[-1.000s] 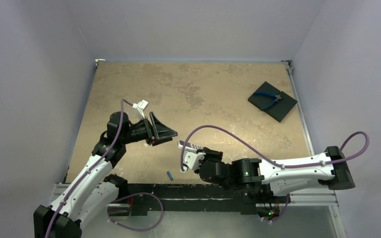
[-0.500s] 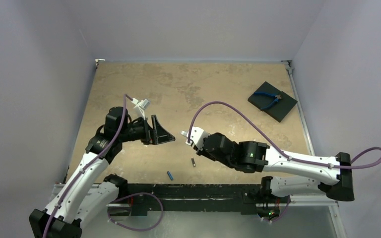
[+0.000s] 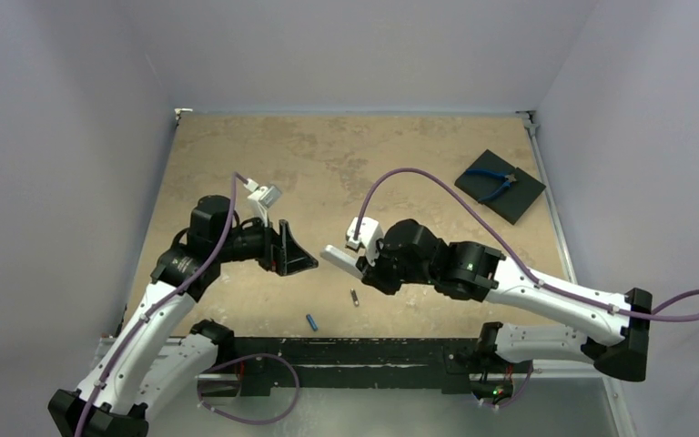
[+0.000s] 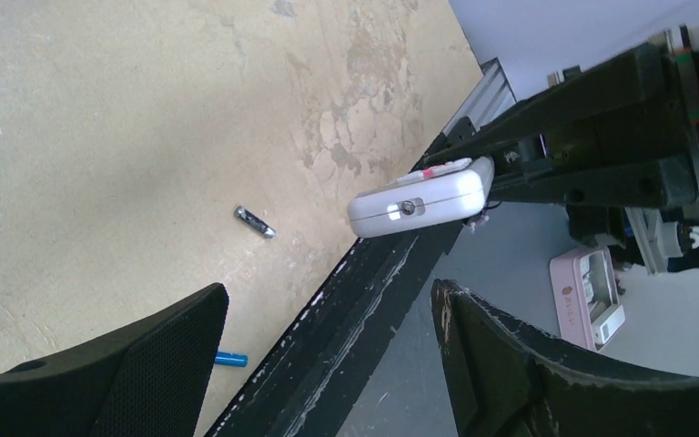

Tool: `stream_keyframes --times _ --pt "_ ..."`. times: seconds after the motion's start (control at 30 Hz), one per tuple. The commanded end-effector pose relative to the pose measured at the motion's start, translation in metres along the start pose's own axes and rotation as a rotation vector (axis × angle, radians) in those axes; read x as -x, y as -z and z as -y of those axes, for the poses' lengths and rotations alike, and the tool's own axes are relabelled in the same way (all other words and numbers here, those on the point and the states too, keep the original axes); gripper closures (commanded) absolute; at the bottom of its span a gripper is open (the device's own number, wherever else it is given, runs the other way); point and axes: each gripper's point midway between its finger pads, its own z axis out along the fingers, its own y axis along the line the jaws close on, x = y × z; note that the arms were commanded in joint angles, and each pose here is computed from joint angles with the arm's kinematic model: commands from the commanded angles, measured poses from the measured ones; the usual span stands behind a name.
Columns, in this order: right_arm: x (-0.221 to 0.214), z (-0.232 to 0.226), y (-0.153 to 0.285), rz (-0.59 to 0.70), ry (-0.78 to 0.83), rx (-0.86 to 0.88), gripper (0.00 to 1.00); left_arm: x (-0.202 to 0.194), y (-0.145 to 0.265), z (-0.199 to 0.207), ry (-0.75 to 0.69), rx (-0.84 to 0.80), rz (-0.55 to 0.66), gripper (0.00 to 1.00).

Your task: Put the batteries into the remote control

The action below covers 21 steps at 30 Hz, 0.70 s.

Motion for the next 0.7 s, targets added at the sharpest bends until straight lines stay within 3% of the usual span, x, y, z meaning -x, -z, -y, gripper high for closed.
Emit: stream_keyframes --times 0.0,0.23,0.67 --pt "0.020 -0.018 0.014 0.051 -0.071 0.143 1.00 0.009 0.007 0.027 -0.142 -0.080 0.018 0.18" --pt "0.019 -0.036 0.017 0.040 -0.111 0.316 1.00 -0.003 0.006 0.050 -0.249 -0.124 -0.030 0.18" --pt "0.027 -0.075 0.029 0.031 -0.156 0.623 1.00 -0.019 0.009 0.075 -0.303 -0.240 -0.080 0.23"
